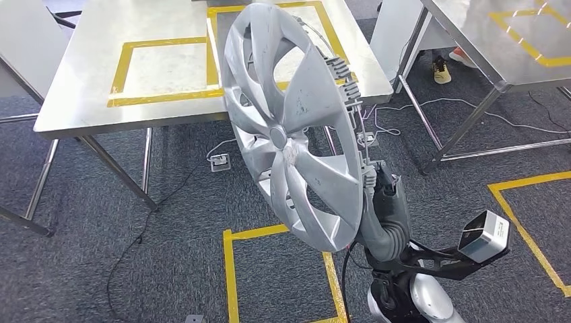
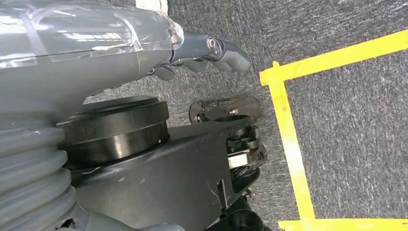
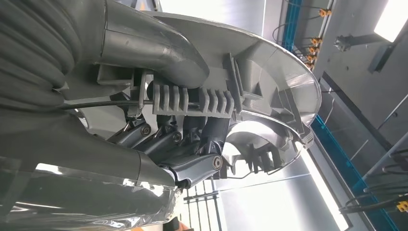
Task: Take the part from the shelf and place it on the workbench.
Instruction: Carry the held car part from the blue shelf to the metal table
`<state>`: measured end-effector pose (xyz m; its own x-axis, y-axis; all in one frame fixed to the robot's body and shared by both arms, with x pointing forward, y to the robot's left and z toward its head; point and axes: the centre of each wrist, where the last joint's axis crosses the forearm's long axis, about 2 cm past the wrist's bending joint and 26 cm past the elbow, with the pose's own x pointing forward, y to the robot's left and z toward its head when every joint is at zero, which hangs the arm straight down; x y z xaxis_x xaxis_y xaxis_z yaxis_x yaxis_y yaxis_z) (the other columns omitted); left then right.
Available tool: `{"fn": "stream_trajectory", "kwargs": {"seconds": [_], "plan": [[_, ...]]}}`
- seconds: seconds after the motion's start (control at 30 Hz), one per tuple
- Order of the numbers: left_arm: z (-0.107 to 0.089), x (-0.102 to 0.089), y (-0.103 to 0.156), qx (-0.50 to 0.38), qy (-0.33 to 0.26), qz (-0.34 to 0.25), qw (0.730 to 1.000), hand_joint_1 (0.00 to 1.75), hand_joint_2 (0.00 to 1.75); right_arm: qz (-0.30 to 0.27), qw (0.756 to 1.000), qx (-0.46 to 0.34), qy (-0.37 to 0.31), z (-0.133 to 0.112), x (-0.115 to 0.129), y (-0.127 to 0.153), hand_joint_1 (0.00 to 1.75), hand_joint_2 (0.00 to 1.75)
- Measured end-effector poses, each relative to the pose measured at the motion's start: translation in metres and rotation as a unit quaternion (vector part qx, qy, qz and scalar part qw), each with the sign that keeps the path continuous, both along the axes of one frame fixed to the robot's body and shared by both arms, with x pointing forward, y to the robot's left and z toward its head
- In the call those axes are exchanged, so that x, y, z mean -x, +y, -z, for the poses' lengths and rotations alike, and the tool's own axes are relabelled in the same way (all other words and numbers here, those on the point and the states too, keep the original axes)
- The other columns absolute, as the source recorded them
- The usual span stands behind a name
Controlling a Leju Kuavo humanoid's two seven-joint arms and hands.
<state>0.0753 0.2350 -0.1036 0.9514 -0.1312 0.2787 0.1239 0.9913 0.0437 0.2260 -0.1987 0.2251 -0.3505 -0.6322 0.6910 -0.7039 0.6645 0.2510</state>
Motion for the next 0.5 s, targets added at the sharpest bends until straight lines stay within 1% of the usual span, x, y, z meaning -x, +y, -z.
{"fn": "stream_trajectory", "kwargs": {"seconds": [0.5], "plan": [[0.0000, 0.0000, -0.0001, 0.002, -0.001, 0.001, 1.000, 0.00, 1.75, -0.001, 1.000, 0.000, -0.001, -0.0003, -0.0002, 0.0001, 1.75, 1.75]]}}
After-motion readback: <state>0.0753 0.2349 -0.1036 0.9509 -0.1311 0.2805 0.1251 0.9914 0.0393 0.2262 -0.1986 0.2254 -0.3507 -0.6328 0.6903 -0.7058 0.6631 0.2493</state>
